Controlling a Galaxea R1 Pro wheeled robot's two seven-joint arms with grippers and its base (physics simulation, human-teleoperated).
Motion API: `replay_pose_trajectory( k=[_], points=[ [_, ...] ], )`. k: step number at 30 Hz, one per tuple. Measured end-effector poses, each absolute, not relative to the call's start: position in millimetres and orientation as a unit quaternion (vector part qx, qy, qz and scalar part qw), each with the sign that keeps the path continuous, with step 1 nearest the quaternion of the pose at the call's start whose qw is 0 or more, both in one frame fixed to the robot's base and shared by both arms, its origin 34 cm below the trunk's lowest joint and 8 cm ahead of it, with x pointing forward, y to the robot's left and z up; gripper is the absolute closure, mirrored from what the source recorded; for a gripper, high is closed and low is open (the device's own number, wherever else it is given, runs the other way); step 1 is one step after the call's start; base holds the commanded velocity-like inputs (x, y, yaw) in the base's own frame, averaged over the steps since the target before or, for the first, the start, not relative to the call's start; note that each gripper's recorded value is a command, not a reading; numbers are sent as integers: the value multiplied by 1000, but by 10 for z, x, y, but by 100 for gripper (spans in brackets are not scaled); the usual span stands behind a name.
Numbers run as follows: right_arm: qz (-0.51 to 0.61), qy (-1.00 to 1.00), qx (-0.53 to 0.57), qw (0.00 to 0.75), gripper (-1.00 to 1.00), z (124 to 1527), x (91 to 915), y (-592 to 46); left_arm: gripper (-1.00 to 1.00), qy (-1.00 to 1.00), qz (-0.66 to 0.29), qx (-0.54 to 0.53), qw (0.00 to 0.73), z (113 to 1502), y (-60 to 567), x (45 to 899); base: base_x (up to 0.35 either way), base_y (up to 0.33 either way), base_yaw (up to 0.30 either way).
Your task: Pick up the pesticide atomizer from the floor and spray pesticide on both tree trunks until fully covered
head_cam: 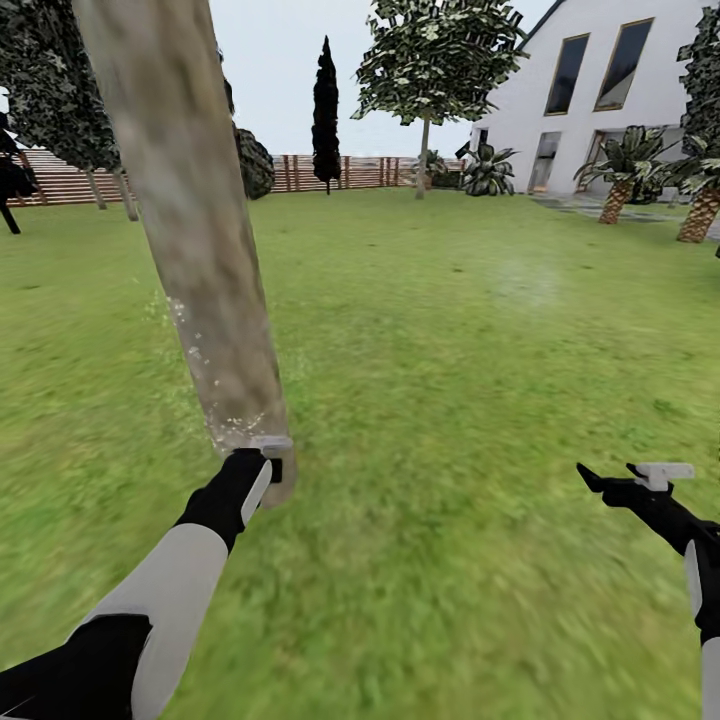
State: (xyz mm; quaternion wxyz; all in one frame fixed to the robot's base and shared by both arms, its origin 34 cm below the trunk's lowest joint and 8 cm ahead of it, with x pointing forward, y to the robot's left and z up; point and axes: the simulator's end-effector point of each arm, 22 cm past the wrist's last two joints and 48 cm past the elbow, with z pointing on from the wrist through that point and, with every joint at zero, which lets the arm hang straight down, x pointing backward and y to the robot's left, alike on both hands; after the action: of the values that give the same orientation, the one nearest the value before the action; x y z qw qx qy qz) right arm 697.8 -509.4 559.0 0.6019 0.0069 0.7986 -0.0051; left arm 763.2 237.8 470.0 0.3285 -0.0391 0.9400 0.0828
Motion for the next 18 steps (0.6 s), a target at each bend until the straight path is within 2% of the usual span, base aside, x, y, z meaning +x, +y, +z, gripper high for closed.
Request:
replay_pose_trajectory(
  k=[3, 11, 18],
  points=[
    [-6, 798, 7, 602, -100, 5592, 6975, -5103, 100, 940, 83, -39, 328, 4691, 2378, 7626, 47, -109, 94],
    [-5, 798, 7, 602, -100, 5590, 6975, -5099, 100, 924, 102, -59, 363, 4675, 2475, 7637, 1, -15, 253],
    [-4, 799, 7, 601, -100, 5580, 6978, -5087, 100, 929, 109, -57, 350, 4400, 2497, 7497, 0, -247, 20]
  ],
)
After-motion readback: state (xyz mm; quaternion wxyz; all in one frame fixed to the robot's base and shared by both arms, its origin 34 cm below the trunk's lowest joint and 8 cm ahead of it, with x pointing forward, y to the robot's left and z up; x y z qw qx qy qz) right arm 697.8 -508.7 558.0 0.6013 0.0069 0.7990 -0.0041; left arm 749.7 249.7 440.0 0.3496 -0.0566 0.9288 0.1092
